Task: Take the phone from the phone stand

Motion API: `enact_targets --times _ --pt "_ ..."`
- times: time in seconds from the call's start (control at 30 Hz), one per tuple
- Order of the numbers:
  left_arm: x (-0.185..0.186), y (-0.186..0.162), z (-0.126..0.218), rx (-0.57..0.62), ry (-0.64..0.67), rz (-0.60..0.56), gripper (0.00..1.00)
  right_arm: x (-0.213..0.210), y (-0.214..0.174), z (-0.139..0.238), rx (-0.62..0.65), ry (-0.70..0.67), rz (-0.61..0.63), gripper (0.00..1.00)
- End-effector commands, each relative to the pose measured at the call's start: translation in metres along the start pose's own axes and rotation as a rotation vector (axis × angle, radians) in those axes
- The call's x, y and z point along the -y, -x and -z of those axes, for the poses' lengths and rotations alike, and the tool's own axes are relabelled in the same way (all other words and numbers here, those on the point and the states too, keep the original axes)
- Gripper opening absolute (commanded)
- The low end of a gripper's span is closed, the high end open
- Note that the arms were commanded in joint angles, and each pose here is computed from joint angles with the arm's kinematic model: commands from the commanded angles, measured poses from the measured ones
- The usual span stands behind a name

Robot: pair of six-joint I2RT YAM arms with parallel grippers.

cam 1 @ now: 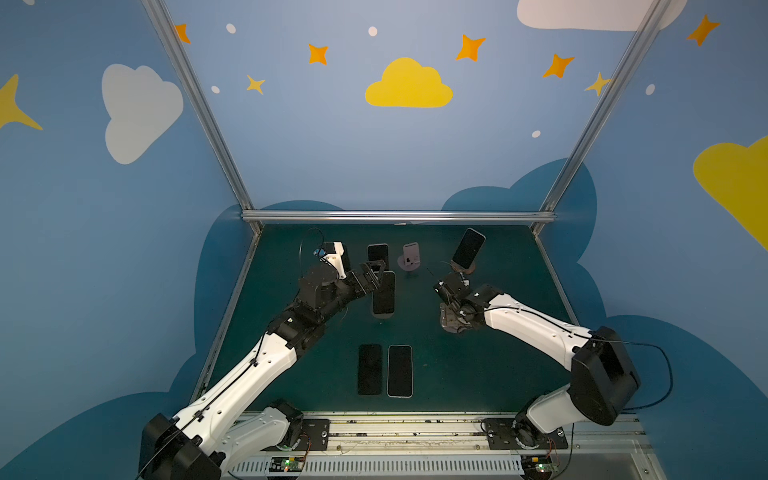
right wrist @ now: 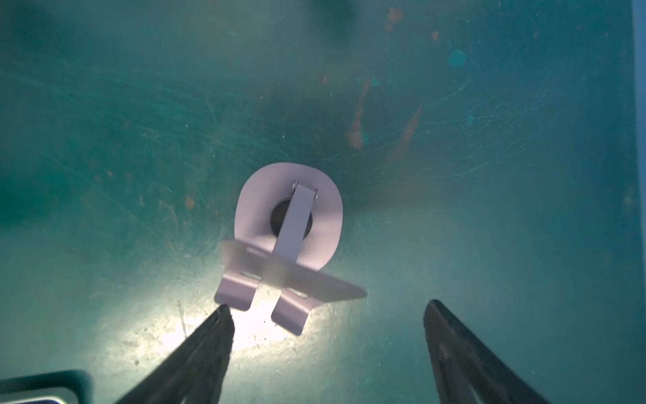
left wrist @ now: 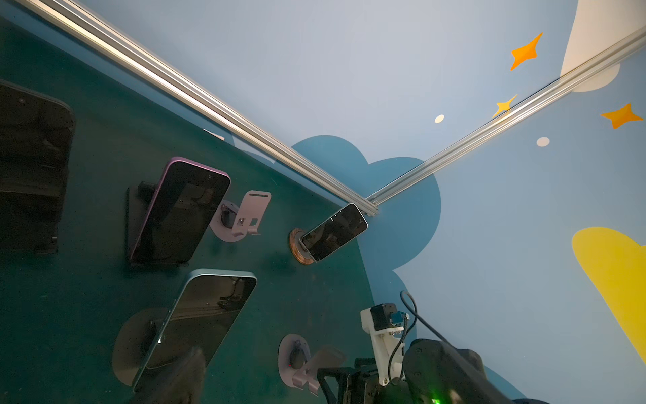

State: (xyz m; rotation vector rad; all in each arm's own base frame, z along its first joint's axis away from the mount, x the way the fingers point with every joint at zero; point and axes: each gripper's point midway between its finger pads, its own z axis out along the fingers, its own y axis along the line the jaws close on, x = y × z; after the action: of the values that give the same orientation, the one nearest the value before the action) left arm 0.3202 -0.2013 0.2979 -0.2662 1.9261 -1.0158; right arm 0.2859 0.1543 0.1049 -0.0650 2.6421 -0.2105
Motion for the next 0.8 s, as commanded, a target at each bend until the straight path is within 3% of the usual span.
enact_targets --times 0.0,0.17,0.27,0.53,0.77 --pt "-0.003 -0.003 -0.002 -0.004 0.013 -0.018 1.00 -0.013 -0.003 0.012 0.025 0.119 -0.083 0.87" --pt "-0.003 -0.004 -0.002 -0.007 0.009 -0.016 1.00 -0.018 0.001 0.013 0.105 0.213 -0.389 0.89" --pt "-0.004 -0.004 -0.003 -0.007 0.013 -0.017 1.00 -0.008 0.002 0.009 0.146 0.143 -0.508 0.89" --pt "-0.002 -0.002 -0.001 0.000 0.009 -0.019 1.00 -0.013 0.006 -0.009 0.112 -0.001 -0.514 0.89" --pt "-0.001 0.000 0.002 0.012 0.005 -0.020 1.00 -0.011 0.008 -0.016 0.132 -0.029 -0.483 0.89"
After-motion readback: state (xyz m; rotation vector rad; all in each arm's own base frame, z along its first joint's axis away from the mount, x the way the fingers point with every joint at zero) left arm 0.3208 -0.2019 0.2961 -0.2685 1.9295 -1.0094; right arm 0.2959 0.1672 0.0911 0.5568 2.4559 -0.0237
